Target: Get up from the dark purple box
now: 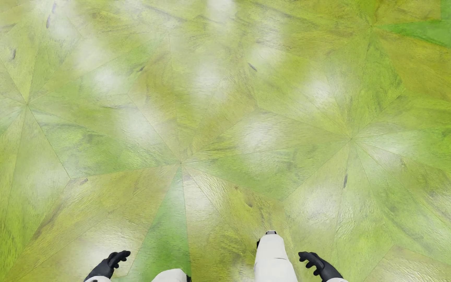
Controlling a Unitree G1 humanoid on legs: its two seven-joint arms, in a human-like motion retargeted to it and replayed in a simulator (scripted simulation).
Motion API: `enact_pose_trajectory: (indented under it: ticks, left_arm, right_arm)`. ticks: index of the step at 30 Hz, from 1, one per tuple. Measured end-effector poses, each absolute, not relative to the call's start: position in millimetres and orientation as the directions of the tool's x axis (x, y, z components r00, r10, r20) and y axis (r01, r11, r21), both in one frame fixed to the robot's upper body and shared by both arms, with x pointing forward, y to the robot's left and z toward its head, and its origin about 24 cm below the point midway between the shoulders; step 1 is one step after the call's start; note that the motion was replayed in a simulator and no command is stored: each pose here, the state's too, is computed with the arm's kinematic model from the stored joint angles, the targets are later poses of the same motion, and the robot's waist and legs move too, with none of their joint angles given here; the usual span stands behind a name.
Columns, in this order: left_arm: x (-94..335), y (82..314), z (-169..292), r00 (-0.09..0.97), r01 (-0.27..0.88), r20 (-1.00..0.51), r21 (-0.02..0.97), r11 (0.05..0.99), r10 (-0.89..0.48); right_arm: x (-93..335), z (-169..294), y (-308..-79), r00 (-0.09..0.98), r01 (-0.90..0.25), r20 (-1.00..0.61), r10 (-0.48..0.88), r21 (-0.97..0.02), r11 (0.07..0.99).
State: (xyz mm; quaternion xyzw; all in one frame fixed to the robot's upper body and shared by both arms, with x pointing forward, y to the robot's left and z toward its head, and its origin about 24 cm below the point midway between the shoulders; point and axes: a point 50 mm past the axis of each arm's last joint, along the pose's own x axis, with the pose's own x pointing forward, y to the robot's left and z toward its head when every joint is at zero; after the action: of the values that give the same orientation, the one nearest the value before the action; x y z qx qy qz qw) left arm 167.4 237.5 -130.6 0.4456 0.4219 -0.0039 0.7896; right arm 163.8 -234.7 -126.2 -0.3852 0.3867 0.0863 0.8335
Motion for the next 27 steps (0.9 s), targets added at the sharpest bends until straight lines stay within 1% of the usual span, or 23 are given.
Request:
enact_pose_trajectory:
  ticks: [3, 6, 7, 9, 10, 11, 12, 13, 14, 15, 16, 17, 18, 19, 21, 22, 23, 24, 25, 26, 27]
  left_arm:
    - [200, 210, -115, 0.758, 0.405, -0.62, 0.692, 0.598, 0.204]
    - [233, 177, -95, 0.853, 0.395, -0.517, 0.732, 0.555, 0.074]
    - [245, 166, -86, 0.88, 0.374, -0.474, 0.734, 0.566, 0.033]
    - [256, 155, -76, 0.901, 0.361, -0.433, 0.746, 0.56, -0.004]
    - [256, 151, -76, 0.909, 0.351, -0.416, 0.752, 0.558, -0.011]
    - [253, 149, -77, 0.908, 0.353, -0.418, 0.751, 0.557, -0.011]
    - [246, 153, -83, 0.897, 0.36, -0.441, 0.742, 0.566, 0.007]
    - [232, 162, -96, 0.859, 0.399, -0.509, 0.727, 0.558, 0.049]
    - [217, 170, -107, 0.821, 0.428, -0.566, 0.697, 0.575, 0.075]
    - [203, 176, -118, 0.778, 0.454, -0.62, 0.665, 0.592, 0.1]
    - [186, 184, -128, 0.727, 0.48, -0.674, 0.633, 0.608, 0.128]
    - [168, 197, -136, 0.668, 0.497, -0.724, 0.604, 0.623, 0.169]
    - [138, 209, -148, 0.59, 0.503, -0.772, 0.581, 0.64, 0.238]
    - [124, 219, -151, 0.554, 0.463, -0.784, 0.57, 0.679, 0.28]
    - [77, 238, -160, 0.406, 0.479, -0.844, 0.524, 0.704, 0.351]
    - [62, 246, -161, 0.365, 0.466, -0.849, 0.521, 0.715, 0.382]
    - [39, 251, -162, 0.304, 0.449, -0.861, 0.507, 0.736, 0.407]
    - [27, 254, -163, 0.265, 0.4, -0.86, 0.509, 0.762, 0.435]
    - [8, 258, -162, 0.22, 0.379, -0.87, 0.493, 0.783, 0.442]
    - [-4, 265, -161, 0.174, 0.34, -0.874, 0.486, 0.805, 0.454]
    - [-15, 270, -159, 0.143, 0.334, -0.864, 0.501, 0.798, 0.483]
  right_arm:
    - [122, -145, -232, 0.572, -0.485, -0.806, -0.154, -0.483, 0.729]
    - [81, -158, -230, 0.451, -0.514, -0.879, -0.153, -0.397, 0.761]
    - [74, -160, -228, 0.435, -0.511, -0.888, -0.15, -0.381, 0.771]
    - [62, -163, -229, 0.396, -0.469, -0.9, -0.181, -0.369, 0.802]
    - [59, -163, -228, 0.395, -0.445, -0.901, -0.18, -0.359, 0.82]
    - [60, -162, -229, 0.409, -0.416, -0.892, -0.193, -0.37, 0.831]
    - [61, -162, -231, 0.418, -0.422, -0.889, -0.187, -0.372, 0.827]
    - [59, -162, -232, 0.404, -0.439, -0.896, -0.184, -0.366, 0.821]
    - [63, -162, -234, 0.398, -0.462, -0.9, -0.179, -0.365, 0.808]
    - [72, -158, -243, 0.411, -0.508, -0.896, -0.17, -0.38, 0.773]
    - [83, -155, -247, 0.429, -0.521, -0.888, -0.164, -0.392, 0.758]
    - [99, -151, -253, 0.45, -0.535, -0.877, -0.165, -0.414, 0.737]
    - [106, -148, -257, 0.442, -0.562, -0.877, -0.189, -0.435, 0.703]
    - [133, -139, -258, 0.517, -0.557, -0.839, -0.169, -0.48, 0.678]
    - [174, -121, -260, 0.619, -0.496, -0.766, -0.177, -0.555, 0.668]
    - [196, -110, -257, 0.678, -0.458, -0.717, -0.161, -0.584, 0.67]
    - [208, -103, -252, 0.715, -0.474, -0.689, -0.118, -0.602, 0.642]
    - [223, -95, -241, 0.772, -0.395, -0.625, -0.114, -0.613, 0.684]
    - [229, -91, -236, 0.793, -0.415, -0.604, -0.08, -0.631, 0.655]
    - [232, -91, -230, 0.793, -0.432, -0.607, -0.054, -0.623, 0.653]
    - [232, -91, -225, 0.798, -0.441, -0.602, -0.031, -0.619, 0.649]
